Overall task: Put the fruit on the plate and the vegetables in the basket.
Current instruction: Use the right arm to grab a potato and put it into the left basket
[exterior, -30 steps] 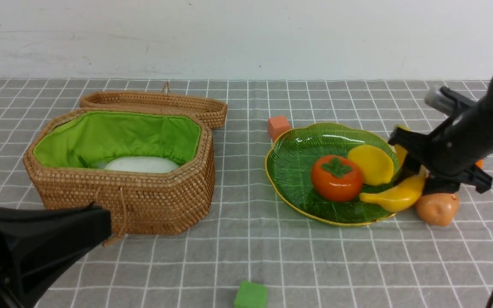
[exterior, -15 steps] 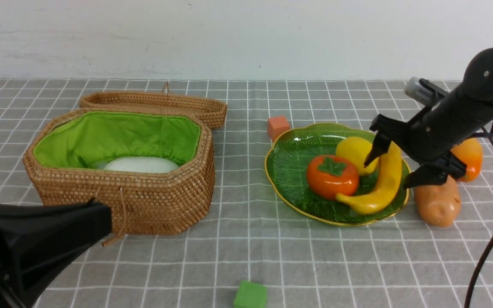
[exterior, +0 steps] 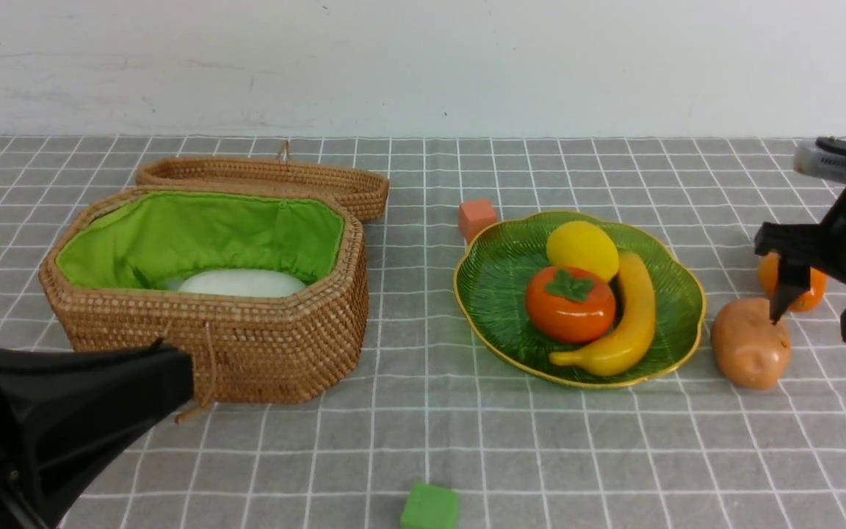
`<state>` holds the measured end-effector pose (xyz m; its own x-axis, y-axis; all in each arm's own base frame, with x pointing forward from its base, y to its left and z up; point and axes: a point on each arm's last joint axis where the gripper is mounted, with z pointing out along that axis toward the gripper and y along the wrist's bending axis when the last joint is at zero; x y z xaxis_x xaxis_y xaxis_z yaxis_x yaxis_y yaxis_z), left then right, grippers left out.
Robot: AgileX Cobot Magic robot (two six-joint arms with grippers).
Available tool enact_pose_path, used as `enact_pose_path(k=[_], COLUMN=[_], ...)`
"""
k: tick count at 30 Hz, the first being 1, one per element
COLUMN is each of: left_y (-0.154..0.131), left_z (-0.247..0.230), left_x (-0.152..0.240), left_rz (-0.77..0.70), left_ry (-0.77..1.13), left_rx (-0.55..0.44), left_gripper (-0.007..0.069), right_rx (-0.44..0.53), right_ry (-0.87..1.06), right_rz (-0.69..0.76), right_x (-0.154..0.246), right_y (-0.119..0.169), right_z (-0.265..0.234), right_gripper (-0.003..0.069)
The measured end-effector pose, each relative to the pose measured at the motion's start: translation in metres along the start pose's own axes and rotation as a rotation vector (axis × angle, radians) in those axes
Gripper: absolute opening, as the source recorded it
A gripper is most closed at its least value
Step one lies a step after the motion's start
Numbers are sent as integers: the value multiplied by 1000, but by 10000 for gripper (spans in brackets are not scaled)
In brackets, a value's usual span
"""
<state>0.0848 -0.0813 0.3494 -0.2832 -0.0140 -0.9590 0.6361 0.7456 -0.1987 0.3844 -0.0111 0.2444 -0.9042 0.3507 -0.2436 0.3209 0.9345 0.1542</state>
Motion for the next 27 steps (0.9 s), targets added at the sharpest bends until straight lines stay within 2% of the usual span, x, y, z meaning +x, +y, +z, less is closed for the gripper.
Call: enact_pose_path(k=[5,8,15,18,21,27], left_y=[0,0,0,0,0,1], left_z=[0,0,0,0,0,0], left_x=[0,0,0,0,0,2], left_rz=[3,5,6,6,6,6], left_ry=[-2,-1,-1,-1,-1,17], left_rx=[-1,-2,-2,-2,-2,-10], left_gripper=[18,18,20,20,20,22], right_rx=[-59,-70,-88,-83,-78,-55], right_ry=[-32,-33,-4,8,8,67], right_rz=[62,80,83,70,29,-68], right_x=[-9,-11,-12,-11,-11,-3], right_y=[0,0,1,0,0,-1], right_z=[28,43,66,71,72,54], right_gripper=[610,622,619,595,551,551])
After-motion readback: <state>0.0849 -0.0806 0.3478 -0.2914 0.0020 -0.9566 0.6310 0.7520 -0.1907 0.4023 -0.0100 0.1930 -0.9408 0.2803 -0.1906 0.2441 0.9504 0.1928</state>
